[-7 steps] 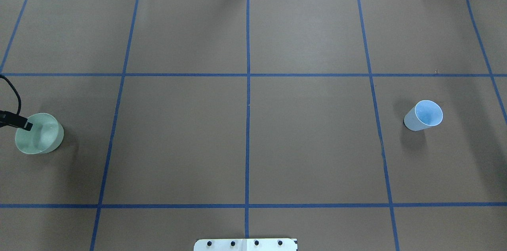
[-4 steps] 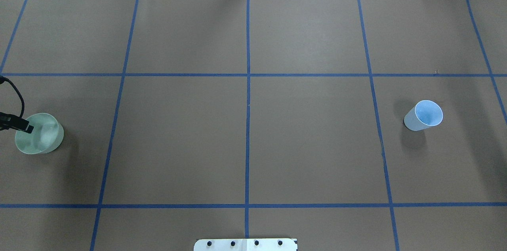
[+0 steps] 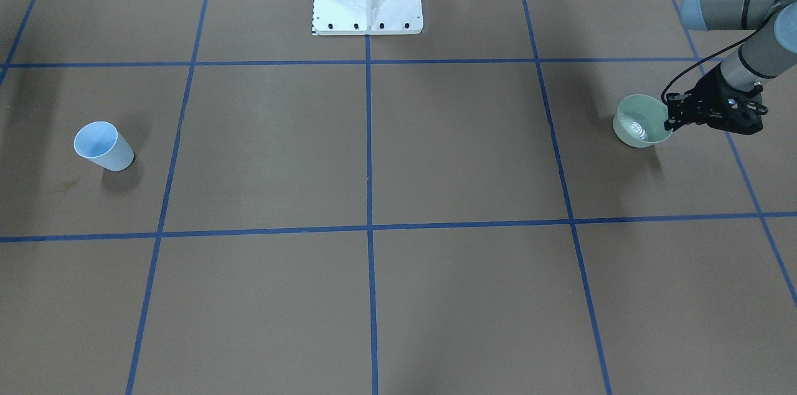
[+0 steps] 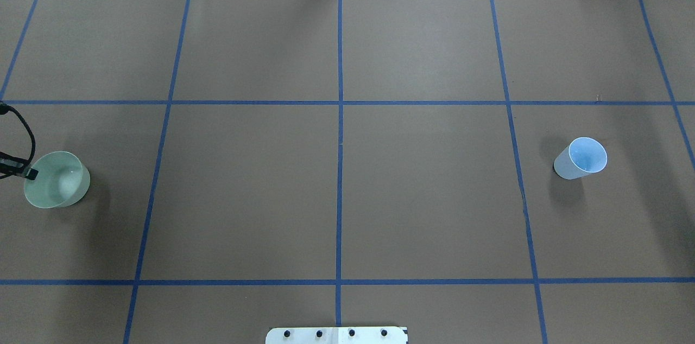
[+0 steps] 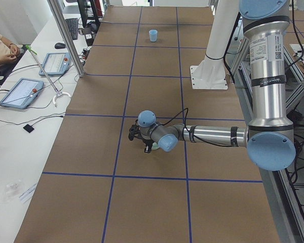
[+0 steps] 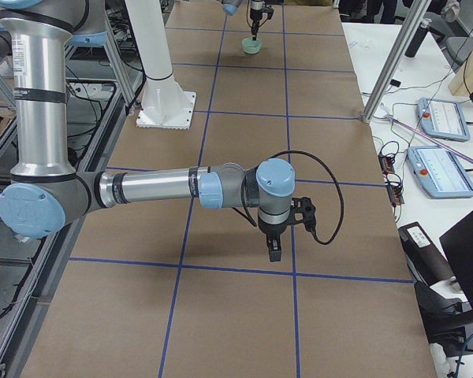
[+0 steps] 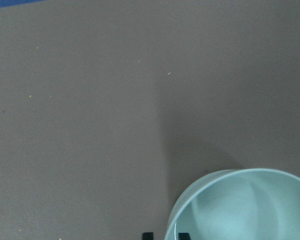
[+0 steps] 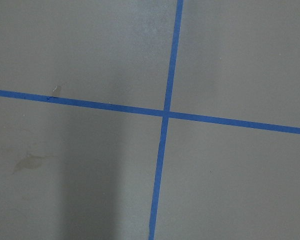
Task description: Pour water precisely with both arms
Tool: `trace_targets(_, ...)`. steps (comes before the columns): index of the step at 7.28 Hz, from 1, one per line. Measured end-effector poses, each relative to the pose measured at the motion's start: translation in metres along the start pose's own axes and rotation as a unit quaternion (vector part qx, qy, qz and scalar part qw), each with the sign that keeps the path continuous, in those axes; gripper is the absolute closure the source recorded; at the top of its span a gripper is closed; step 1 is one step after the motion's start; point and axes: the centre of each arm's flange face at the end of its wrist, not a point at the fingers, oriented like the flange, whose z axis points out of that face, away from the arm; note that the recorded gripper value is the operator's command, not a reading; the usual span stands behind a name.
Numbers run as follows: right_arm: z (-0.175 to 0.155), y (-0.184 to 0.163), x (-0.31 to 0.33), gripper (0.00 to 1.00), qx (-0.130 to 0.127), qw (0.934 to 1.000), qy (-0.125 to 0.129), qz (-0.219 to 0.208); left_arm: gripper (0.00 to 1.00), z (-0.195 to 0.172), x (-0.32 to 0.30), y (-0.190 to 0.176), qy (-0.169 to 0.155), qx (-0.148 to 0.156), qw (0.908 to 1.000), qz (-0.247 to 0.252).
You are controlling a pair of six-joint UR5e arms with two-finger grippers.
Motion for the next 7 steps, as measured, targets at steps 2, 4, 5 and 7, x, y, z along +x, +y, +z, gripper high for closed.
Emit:
trace_targets(2, 0.000, 0.000, 0.000, 0.00, 0.000, 1.0000, 0.000, 0.000, 1.00, -0.009, 0.021, -0.011, 0.032, -0.001, 0.9994, 0.010)
trace_targets(4, -0.001, 0.000, -0.001, 0.00, 0.001, 1.0000, 0.000, -0.001, 1.00, -0.027, 0.060, -0.043, 0.076, 0.007, 0.9970, 0.006)
trace_targets(5, -0.001, 0.000, -0.001, 0.00, 0.001, 1.0000, 0.000, -0.001, 1.00, -0.040, 0.088, -0.066, 0.093, 0.019, 0.9953, -0.018)
trace_targets(7, -0.001, -0.001, -0.001, 0.00, 0.001, 1.0000, 0.000, -0.001, 1.00, -0.066, 0.154, -0.120, 0.115, 0.039, 0.9901, -0.070)
